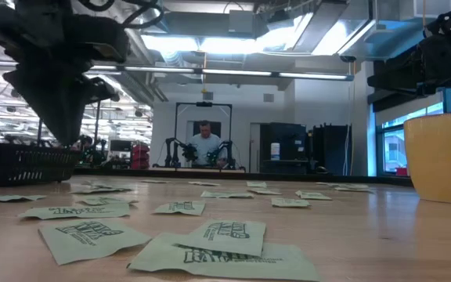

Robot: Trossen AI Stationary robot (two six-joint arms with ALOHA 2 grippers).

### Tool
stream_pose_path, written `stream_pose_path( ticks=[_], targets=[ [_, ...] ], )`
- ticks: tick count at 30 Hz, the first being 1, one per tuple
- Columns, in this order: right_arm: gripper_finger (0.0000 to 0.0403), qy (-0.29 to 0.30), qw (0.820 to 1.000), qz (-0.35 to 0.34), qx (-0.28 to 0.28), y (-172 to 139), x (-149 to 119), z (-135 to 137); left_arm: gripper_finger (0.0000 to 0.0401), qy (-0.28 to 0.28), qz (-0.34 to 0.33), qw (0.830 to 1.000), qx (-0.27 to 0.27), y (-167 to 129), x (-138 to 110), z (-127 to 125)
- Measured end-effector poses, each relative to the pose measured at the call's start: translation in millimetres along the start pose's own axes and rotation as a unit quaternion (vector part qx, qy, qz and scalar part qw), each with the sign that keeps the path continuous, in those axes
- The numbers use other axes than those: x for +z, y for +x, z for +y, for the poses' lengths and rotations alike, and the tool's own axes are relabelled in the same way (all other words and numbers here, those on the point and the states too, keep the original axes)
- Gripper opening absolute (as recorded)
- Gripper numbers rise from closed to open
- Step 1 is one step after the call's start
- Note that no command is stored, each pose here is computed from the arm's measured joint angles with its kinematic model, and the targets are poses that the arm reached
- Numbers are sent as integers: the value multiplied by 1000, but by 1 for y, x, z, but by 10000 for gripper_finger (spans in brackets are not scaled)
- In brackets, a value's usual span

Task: Pick and place Stevia / Truvia into bins
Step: Put the stevia packet into the black bin

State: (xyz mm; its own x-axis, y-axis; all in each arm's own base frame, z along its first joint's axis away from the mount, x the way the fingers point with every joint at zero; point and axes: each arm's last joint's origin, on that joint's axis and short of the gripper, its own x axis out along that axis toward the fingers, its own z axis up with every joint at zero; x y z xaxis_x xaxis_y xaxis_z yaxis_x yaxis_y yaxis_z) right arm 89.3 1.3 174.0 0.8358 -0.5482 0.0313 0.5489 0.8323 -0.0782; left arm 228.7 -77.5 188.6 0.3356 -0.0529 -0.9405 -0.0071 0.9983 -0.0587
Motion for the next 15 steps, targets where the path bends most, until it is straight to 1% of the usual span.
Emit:
stream_pose_path(
  ticks=[6,11,15],
  targets=[
    [90,0,1000,0,0,0,0,0,69,31,16,999,-6,6,-5,-14],
    [90,-1,1000,0,0,0,0,0,72,60,44,997,-5,19,-12,-29],
    [90,-1,1000,1,0,0,0,0,72,47,70,996,4,32,-17,-37]
  ],
)
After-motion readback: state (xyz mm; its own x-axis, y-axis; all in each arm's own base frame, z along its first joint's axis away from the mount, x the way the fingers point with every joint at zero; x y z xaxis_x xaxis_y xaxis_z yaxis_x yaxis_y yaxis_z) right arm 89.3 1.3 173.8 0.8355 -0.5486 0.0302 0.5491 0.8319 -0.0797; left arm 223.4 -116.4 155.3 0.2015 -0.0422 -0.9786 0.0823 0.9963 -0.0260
